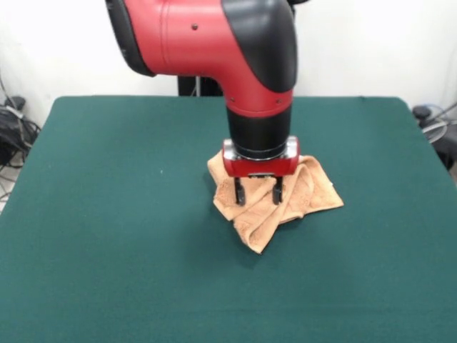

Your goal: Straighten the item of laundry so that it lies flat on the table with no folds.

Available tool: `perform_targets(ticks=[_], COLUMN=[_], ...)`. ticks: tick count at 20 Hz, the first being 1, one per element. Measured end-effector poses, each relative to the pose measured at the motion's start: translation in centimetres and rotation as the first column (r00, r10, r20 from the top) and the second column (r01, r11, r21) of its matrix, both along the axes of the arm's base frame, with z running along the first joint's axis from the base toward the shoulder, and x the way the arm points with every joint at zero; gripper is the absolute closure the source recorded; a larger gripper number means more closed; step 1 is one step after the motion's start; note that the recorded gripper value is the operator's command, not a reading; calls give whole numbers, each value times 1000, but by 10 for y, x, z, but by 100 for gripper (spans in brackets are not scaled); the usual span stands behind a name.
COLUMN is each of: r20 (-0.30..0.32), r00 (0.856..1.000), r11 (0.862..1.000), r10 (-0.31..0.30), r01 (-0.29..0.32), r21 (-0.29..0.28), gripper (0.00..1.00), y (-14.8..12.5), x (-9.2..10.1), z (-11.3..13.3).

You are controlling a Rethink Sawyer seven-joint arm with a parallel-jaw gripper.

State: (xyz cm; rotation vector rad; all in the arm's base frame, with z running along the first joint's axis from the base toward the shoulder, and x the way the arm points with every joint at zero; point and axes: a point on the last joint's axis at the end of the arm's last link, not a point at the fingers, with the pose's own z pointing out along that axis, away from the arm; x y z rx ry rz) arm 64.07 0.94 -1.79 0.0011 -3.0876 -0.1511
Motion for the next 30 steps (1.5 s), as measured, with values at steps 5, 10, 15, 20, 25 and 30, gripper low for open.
perform_targets(ticks=[5,10,15,20,25,30], r20=[4,15,24,47,65,85], r00=[999,998,998,997,997,995], r11=[999,998,998,998,998,998], r10=[49,65,62,52,49,47], r01=[-49,-65,-62,-51,-47,-43], r21=[-11,-13,-16,-26,-35,-45], gripper=[0,0,0,0,0,0], y=[19,28,25,16,11,6], x=[-2,-2,1,8,10,12], z=[-1,-1,2,16,34,53])
